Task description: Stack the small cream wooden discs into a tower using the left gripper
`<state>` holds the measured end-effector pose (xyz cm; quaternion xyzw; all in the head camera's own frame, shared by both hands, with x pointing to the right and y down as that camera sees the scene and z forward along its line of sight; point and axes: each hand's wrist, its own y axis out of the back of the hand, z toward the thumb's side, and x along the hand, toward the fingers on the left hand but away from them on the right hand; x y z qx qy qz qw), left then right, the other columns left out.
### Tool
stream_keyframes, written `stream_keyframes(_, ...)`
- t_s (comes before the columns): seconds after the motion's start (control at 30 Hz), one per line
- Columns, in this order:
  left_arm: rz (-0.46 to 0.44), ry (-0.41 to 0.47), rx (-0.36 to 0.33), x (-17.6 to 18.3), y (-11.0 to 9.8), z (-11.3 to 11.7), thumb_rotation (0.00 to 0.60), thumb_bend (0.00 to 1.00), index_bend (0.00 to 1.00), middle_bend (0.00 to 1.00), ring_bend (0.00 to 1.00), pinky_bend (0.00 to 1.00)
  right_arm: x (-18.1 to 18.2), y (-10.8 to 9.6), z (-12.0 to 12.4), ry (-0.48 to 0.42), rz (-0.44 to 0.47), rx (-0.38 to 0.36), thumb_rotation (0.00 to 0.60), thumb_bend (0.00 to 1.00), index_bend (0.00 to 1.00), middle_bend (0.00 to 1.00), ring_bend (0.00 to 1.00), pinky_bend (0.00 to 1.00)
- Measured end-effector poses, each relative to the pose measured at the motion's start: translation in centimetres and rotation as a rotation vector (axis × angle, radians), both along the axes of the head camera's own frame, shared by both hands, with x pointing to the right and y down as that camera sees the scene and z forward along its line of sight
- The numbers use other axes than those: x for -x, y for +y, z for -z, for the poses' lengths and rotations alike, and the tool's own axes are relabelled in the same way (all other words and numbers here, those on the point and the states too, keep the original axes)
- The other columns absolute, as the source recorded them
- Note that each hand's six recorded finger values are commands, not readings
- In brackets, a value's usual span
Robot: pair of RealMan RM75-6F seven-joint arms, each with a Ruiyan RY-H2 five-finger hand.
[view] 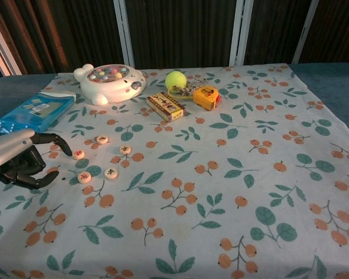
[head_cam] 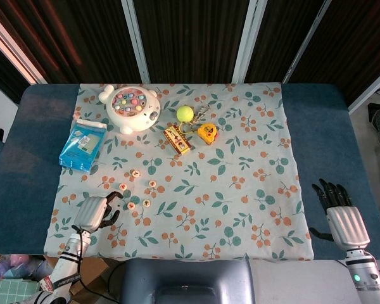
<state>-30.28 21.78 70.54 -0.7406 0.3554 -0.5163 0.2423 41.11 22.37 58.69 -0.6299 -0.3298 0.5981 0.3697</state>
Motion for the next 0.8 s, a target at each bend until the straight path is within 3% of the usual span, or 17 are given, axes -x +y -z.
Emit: stream_keyframes(0.8, -0.04, -0.014, -0.002, -2.7, 0.4, -2.6, 0.6, 0.43, 0.34, 1.0, 1.0, 1.0, -0.1, 0.0, 0.1, -0.002, -0.003, 0.003, 0.6, 0.12, 0.0, 0.0, 0.0, 0.0)
